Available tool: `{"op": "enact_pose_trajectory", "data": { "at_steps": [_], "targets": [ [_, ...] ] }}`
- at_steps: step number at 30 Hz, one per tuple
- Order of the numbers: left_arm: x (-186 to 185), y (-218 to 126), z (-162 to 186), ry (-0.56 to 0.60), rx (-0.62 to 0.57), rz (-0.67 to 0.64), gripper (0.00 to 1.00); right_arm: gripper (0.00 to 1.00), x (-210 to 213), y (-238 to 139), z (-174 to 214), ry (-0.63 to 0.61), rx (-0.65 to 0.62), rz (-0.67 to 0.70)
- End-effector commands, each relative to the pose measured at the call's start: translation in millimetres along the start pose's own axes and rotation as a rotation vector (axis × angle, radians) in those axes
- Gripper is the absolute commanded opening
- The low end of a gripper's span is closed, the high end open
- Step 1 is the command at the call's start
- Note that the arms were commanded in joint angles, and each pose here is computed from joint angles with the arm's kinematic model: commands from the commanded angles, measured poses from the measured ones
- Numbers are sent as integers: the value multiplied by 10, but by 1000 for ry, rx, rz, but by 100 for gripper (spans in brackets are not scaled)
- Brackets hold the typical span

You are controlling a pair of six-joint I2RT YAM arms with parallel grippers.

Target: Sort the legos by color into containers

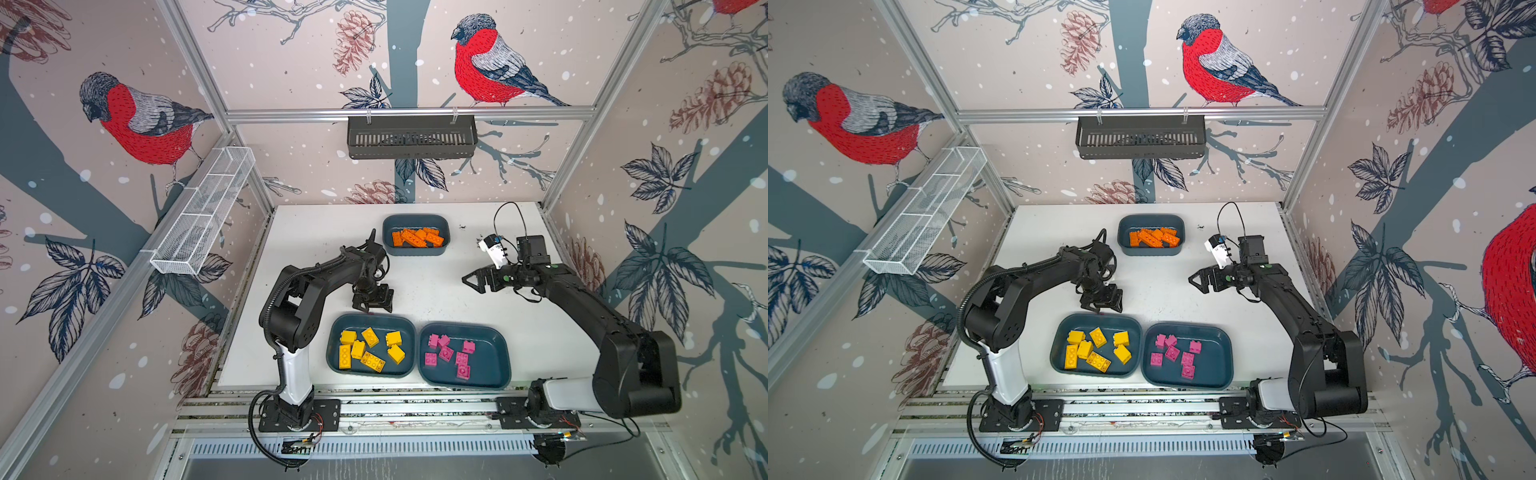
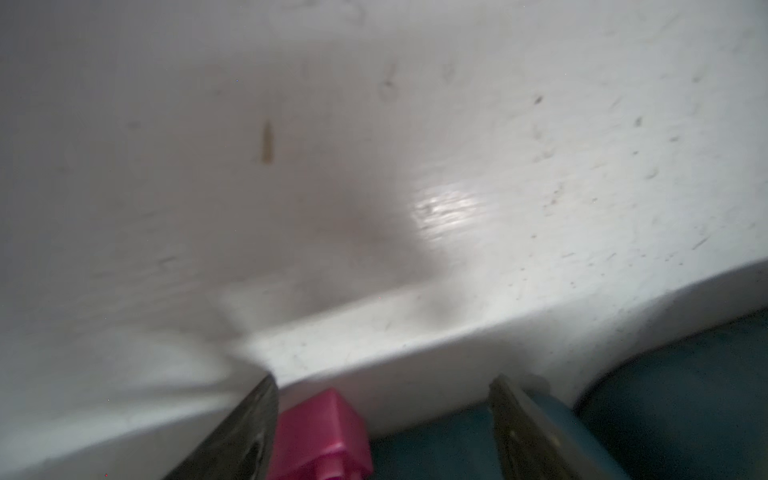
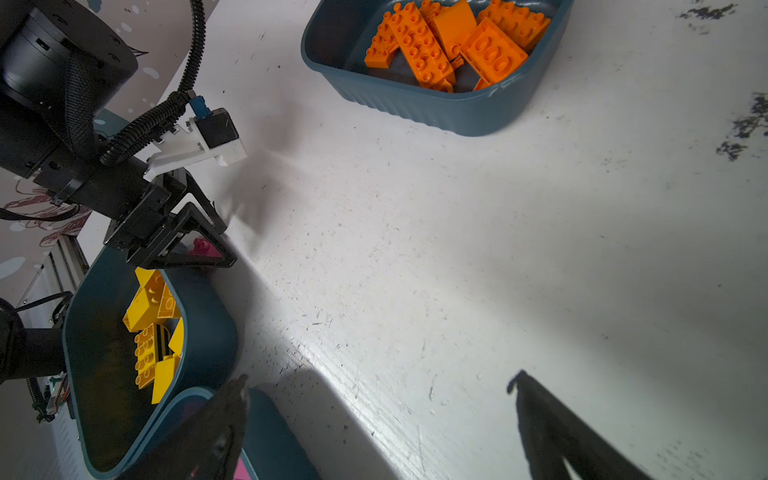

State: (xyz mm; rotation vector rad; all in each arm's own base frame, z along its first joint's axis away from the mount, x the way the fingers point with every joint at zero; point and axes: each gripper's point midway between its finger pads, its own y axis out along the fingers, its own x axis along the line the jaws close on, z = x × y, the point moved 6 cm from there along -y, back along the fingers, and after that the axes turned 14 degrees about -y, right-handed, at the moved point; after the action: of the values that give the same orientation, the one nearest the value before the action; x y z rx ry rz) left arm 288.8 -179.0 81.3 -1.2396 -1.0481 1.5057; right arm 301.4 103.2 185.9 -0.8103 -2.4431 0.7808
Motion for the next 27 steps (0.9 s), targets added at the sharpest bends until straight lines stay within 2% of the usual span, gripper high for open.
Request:
{"op": "enact_pose_trajectory", "data": {
  "at_steps": [1,12,27],
  "targets": [
    [296,21,61,-12,28,-152,81,99,-22,16,0,7,-4,0],
    [667,-145,-97,-51,-9,-245,81,99,-39,34,31,18,4,2],
    [1041,-358,-144,-123,-59,-272,81,99,-66,90,85,43,34,-11]
  ]
}}
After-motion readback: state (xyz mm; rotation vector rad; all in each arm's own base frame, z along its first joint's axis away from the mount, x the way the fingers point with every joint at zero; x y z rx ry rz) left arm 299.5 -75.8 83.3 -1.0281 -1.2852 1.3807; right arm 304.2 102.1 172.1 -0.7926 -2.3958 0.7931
